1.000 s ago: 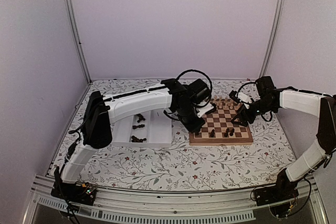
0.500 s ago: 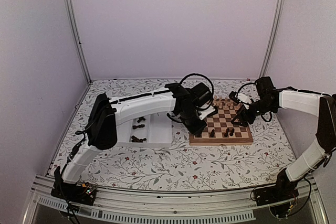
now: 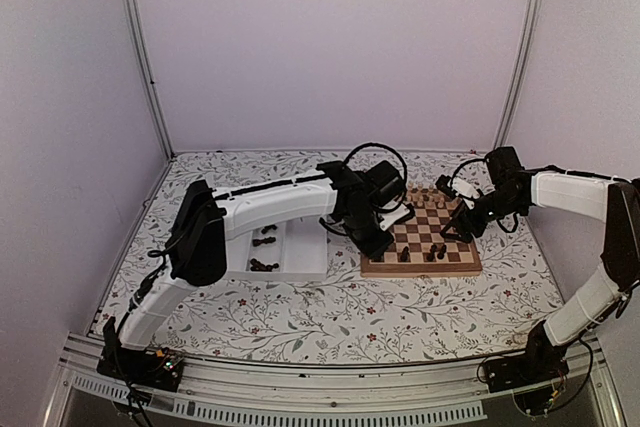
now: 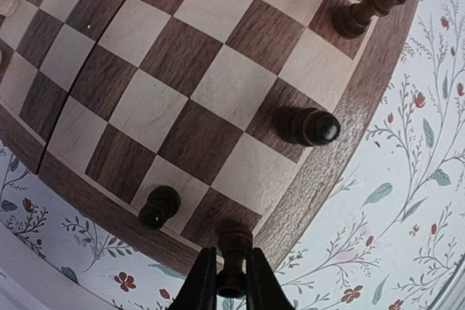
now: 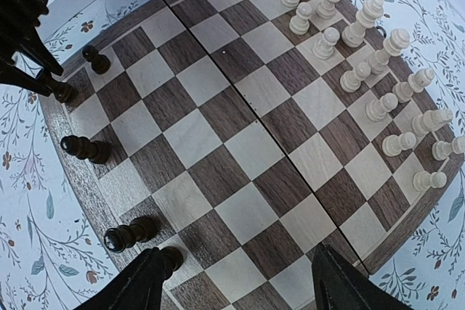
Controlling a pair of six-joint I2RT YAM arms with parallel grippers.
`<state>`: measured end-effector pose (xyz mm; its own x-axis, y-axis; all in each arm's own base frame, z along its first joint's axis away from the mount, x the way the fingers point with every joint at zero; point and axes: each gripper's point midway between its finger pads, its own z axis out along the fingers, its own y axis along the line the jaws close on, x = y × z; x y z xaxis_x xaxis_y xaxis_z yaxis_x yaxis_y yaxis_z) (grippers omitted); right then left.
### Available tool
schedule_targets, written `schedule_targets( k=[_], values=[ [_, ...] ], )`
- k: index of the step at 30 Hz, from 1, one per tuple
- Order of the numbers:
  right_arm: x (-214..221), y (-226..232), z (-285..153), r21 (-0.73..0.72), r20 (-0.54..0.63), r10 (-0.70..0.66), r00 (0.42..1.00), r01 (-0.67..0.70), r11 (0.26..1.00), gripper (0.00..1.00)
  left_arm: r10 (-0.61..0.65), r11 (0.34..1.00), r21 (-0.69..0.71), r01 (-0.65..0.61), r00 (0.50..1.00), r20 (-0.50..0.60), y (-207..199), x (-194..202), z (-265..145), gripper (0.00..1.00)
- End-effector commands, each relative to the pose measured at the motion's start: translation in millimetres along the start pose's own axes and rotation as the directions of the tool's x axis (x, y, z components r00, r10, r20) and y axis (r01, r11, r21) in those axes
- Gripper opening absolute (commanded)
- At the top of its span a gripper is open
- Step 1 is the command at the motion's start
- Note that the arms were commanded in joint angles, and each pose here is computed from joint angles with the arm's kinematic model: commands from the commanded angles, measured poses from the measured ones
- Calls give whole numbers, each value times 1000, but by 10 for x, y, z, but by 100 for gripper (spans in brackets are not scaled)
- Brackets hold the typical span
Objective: Set up the chess pieces on the board
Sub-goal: Place the chess piece on the chessboard.
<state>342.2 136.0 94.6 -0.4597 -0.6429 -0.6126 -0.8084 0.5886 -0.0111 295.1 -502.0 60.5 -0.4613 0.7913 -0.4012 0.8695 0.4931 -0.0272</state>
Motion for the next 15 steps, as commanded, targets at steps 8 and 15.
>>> schedule_targets(
  k=[8,15],
  values=[
    [49,53,59,-25,-23,-5,1000,5,1000,73,0,1000,-29,1,999,34,84,-100,15,34],
    [49,58,66,-29,-24,-5,1000,5,1000,73,0,1000,-22,2,998,56,70,-157,-142,40]
  ],
)
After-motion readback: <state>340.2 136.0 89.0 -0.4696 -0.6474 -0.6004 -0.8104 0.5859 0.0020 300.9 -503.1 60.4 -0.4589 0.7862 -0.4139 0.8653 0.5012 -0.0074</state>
